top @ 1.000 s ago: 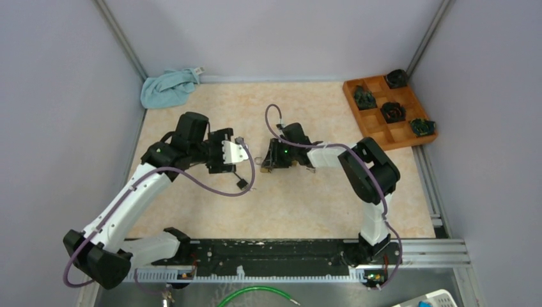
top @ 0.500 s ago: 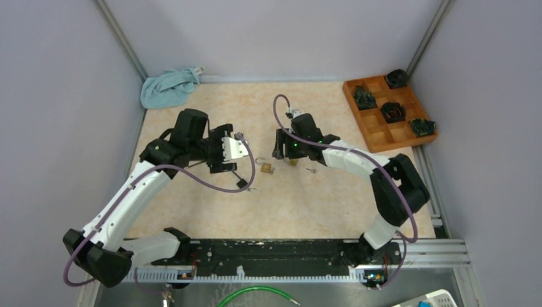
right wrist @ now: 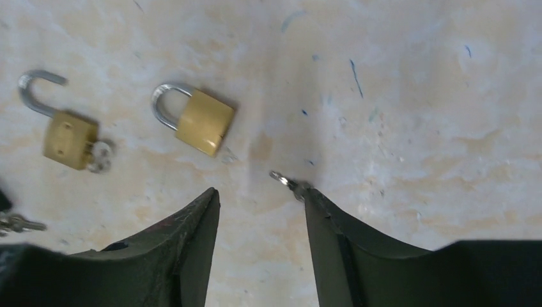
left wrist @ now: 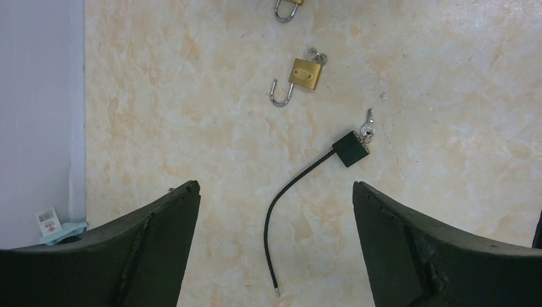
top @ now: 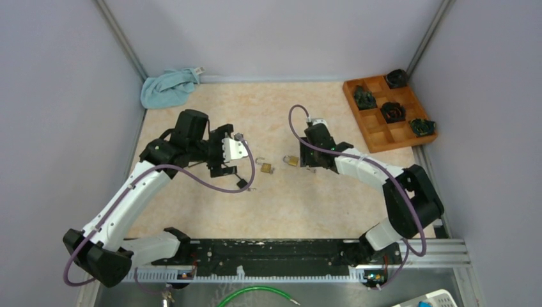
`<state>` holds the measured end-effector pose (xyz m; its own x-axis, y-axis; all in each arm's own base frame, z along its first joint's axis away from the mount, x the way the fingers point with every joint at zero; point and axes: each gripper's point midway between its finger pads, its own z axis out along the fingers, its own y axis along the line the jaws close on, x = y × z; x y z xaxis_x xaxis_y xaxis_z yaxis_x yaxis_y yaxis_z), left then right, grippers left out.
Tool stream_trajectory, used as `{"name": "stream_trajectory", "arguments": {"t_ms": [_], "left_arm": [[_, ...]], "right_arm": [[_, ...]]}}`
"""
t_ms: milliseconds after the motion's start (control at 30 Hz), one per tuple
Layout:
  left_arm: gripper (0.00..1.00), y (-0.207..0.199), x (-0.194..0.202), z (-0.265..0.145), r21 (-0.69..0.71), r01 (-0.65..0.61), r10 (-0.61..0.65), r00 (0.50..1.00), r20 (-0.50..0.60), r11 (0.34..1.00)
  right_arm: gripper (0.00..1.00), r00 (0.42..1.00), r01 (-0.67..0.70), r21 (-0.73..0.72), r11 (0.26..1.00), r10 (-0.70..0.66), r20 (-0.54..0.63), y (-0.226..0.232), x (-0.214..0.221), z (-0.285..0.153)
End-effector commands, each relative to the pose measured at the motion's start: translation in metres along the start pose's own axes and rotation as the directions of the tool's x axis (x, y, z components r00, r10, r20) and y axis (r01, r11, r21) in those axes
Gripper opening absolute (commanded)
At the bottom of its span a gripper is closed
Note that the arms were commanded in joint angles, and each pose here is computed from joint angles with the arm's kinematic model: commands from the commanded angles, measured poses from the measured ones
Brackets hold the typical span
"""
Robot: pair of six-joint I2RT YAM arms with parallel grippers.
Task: Unlock with the key
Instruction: Place the lock at the center of the board, then pick up the key from the center of the board.
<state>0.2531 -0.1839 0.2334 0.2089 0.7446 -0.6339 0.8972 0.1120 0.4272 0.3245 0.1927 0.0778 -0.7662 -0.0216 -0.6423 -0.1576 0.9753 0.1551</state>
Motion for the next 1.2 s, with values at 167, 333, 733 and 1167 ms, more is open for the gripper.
{"name": "stream_trajectory", "arguments": {"t_ms": [167,333,733,1167], "left_arm": [[0.89,-0.008,-0.003,0.003,0.056,0.008,-0.01,1.0,0.024,0.998],[0.86,-0.009,-0.006,0.001,0.057,0.0,-0.002,0.999,0.038,0.998],[0.84,-0.014,-0.004,-0.002,0.057,-0.023,0.021,0.999,0.039,0.998],[0.84,-0.016,-0.006,-0.007,0.054,-0.028,0.026,0.999,0.048,0.998]], "right_arm": [[0.39,0.994,-0.104,0.128,0.986,0.106,-0.008,-0.045,0.03,-0.017],[0.38,0.992,-0.123,0.122,0.985,0.127,-0.026,-0.042,0.034,-0.013],[0.24,0.985,-0.166,0.121,0.979,0.171,-0.033,-0.033,0.026,0.009],[0.17,0.985,-0.17,0.137,0.976,0.174,-0.017,-0.034,0.021,0.016]]}}
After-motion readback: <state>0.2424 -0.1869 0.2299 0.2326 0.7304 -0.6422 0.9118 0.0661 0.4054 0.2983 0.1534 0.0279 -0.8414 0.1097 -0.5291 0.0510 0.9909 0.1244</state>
